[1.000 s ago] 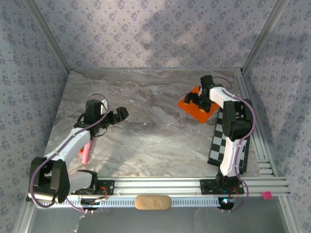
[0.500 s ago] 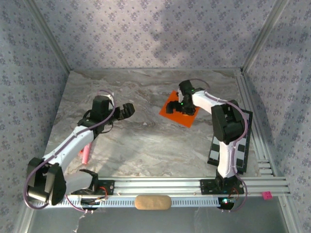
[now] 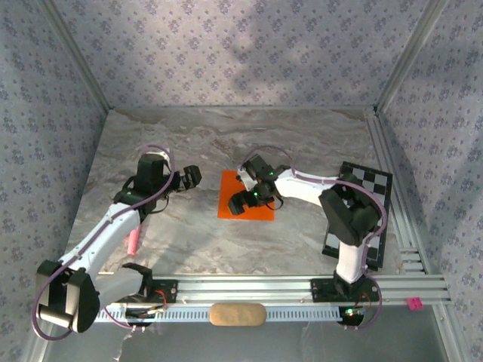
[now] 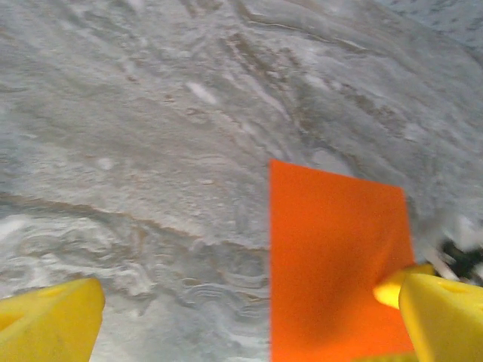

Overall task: Fold a paper plane with a square sheet of paper (pick it up from the middle)
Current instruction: Move the square sheet of paper to the center of the table.

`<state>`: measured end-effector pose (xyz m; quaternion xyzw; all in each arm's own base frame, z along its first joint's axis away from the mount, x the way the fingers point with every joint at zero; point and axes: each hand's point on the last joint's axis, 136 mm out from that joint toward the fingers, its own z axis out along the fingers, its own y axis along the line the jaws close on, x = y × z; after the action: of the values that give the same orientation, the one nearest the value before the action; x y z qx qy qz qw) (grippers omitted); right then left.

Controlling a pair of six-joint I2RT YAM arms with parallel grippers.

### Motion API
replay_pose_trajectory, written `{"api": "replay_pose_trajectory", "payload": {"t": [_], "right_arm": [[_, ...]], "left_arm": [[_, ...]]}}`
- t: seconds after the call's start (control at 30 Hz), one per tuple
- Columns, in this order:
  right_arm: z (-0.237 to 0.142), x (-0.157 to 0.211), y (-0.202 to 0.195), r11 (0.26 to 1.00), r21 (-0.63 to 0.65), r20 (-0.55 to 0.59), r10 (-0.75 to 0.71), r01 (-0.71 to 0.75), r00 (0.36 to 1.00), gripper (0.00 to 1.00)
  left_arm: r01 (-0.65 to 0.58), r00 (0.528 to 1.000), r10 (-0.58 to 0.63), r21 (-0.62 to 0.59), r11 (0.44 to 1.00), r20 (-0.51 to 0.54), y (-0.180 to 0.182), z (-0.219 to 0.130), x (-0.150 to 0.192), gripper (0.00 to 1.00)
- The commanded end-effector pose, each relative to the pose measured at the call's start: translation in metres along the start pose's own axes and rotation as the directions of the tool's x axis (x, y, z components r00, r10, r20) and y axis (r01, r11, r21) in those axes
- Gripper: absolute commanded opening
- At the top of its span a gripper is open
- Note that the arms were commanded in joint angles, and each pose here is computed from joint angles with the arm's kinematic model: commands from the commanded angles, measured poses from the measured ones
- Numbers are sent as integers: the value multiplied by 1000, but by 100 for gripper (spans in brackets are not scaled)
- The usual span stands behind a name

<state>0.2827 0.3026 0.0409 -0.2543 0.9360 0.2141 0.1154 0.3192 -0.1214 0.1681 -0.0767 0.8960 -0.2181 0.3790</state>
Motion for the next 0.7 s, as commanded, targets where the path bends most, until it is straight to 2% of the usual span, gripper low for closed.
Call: {"api": "replay_pose_trajectory", "payload": {"t": [0.0, 0.07, 0.23, 0.47, 0.67], "right_arm": [[-31, -15, 5, 999, -34, 114, 36, -32, 993, 99], [-39, -20, -7, 996, -23, 163, 92, -90, 982, 100], [-28, -14, -27, 971, -67, 143, 238, -230, 961, 94], [-13, -2, -36, 959, -41, 86, 284, -281, 955, 94], [3, 19, -33, 962, -36, 7, 271, -270, 963, 95]], "left_arm": [[13, 1000, -13, -47, 999, 12, 14, -8, -7, 100], [36, 999, -36, -27, 999, 8, 13, -7, -7, 100], [54, 998, -52, 53, 997, -41, 1, -2, 2, 100], [69, 994, -62, 74, 995, -86, -1, 4, 12, 100], [68, 992, -58, 85, 994, -108, -1, 8, 18, 100]]}}
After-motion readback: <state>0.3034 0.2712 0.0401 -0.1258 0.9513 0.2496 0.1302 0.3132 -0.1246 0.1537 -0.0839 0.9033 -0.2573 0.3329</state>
